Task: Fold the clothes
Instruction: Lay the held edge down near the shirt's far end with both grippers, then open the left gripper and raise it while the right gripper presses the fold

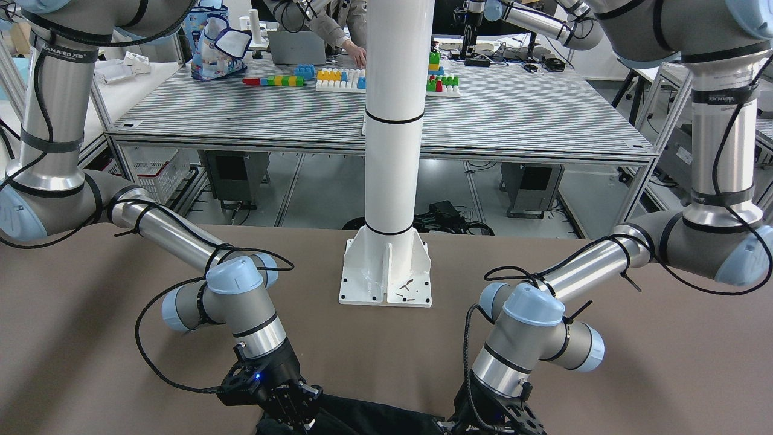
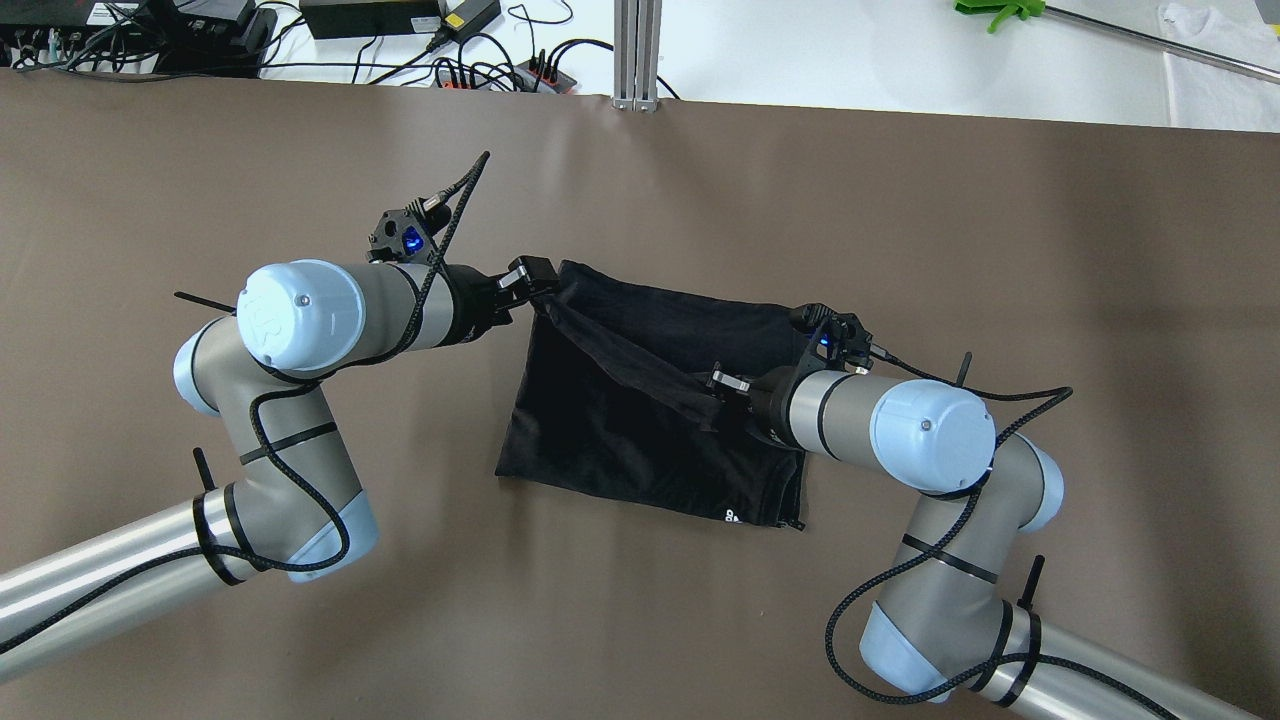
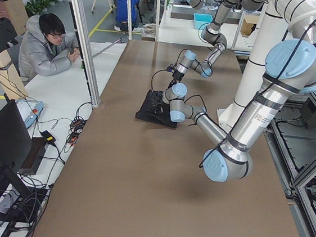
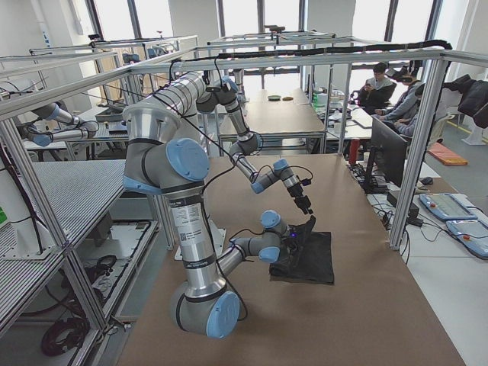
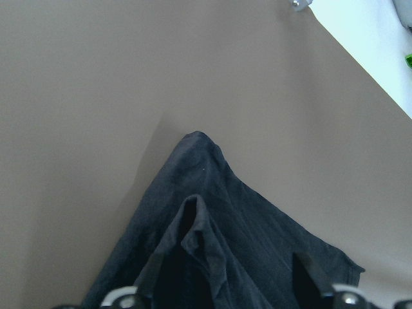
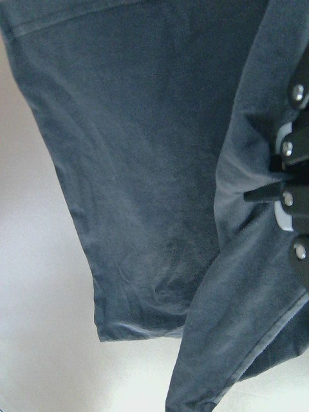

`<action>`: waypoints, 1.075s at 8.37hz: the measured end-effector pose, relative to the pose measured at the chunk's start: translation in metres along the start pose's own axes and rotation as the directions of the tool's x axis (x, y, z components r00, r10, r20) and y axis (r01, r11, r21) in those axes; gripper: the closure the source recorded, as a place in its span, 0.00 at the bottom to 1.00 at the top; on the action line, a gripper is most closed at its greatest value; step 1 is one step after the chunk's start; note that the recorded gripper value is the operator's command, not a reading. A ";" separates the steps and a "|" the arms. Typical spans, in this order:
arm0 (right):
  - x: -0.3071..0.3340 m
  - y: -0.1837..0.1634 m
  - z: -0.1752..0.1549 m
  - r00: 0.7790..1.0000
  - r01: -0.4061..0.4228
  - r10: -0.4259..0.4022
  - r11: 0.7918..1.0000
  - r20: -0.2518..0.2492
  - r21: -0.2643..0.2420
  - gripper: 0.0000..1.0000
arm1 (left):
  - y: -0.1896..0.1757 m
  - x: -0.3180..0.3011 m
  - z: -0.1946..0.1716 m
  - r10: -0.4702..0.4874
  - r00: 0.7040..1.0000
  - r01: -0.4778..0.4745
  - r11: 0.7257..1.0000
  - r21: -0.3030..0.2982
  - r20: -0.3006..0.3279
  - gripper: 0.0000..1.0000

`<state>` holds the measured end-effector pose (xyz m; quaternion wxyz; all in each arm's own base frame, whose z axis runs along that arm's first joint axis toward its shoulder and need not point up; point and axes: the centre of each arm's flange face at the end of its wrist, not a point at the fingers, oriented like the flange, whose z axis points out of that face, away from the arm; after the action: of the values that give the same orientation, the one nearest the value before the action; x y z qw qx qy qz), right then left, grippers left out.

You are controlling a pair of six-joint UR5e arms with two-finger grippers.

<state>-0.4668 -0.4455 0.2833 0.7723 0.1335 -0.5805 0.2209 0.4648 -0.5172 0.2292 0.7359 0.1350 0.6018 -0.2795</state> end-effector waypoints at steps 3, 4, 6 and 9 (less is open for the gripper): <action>0.001 -0.008 -0.002 1.000 -0.003 0.003 1.000 -0.002 0.012 0.06 | 0.000 0.002 0.000 0.001 1.000 -0.001 1.000 0.001 -0.002 0.00; 0.000 -0.012 -0.003 1.000 -0.003 0.003 1.000 -0.001 0.014 0.06 | -0.003 0.003 -0.001 0.002 1.000 -0.002 1.000 0.005 -0.004 0.00; -0.016 -0.011 -0.007 1.000 -0.009 0.009 1.000 0.022 0.004 0.06 | -0.028 0.004 -0.008 0.010 1.000 -0.010 1.000 0.024 -0.004 0.00; -0.036 0.027 0.000 1.000 0.006 -0.006 0.999 0.005 -0.053 0.06 | -0.075 -0.007 -0.024 0.029 0.999 -0.030 0.999 0.013 0.017 0.00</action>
<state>-0.4887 -0.4291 0.2475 0.7748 0.1151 -0.5876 0.2027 0.4012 -0.5627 0.2406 0.7441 0.1462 0.5916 -0.2737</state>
